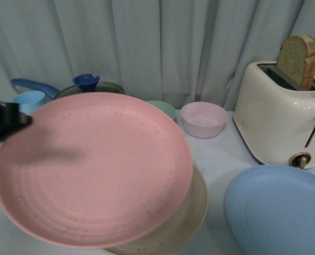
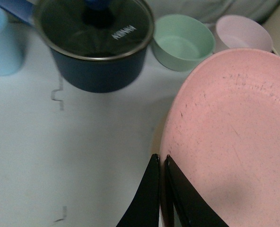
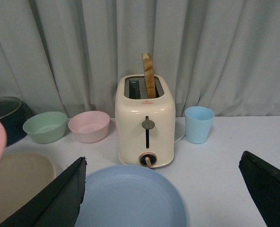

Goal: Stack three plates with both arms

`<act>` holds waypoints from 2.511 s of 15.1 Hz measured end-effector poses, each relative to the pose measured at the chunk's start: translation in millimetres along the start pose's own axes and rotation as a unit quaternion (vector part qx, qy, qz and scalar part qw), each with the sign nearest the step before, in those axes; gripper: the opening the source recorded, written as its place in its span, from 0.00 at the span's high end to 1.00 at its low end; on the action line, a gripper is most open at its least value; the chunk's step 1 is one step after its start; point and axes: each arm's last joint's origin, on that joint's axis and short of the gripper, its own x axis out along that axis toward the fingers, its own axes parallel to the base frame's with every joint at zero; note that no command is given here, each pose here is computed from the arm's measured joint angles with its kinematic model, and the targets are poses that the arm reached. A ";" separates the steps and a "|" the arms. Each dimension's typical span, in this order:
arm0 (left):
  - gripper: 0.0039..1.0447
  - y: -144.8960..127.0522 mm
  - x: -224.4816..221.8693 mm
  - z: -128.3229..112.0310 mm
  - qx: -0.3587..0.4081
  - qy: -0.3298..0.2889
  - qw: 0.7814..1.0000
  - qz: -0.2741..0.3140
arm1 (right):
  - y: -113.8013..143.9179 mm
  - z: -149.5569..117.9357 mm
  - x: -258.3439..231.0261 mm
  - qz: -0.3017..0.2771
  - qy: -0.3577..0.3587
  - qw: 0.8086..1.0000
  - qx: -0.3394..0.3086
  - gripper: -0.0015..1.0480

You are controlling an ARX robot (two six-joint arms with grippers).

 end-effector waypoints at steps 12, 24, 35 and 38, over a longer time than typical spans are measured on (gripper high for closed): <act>0.98 -38.5 81.4 -25.4 -0.008 0.045 0.999 0.009 | 0.0 0.0 0.0 0.000 0.000 1.000 0.000 0.06; 0.98 -21.8 88.7 -41.0 -0.027 0.063 0.997 0.035 | 0.0 0.0 0.0 0.000 0.000 1.000 0.000 0.06; 0.18 0.8 15.8 27.7 -0.047 -0.205 0.975 0.071 | 0.0 0.0 0.0 0.000 0.000 1.000 0.000 0.06; 0.79 2.4 -42.1 -22.6 0.023 -0.275 0.954 0.118 | 0.0 0.0 0.0 0.000 0.000 1.000 0.000 0.06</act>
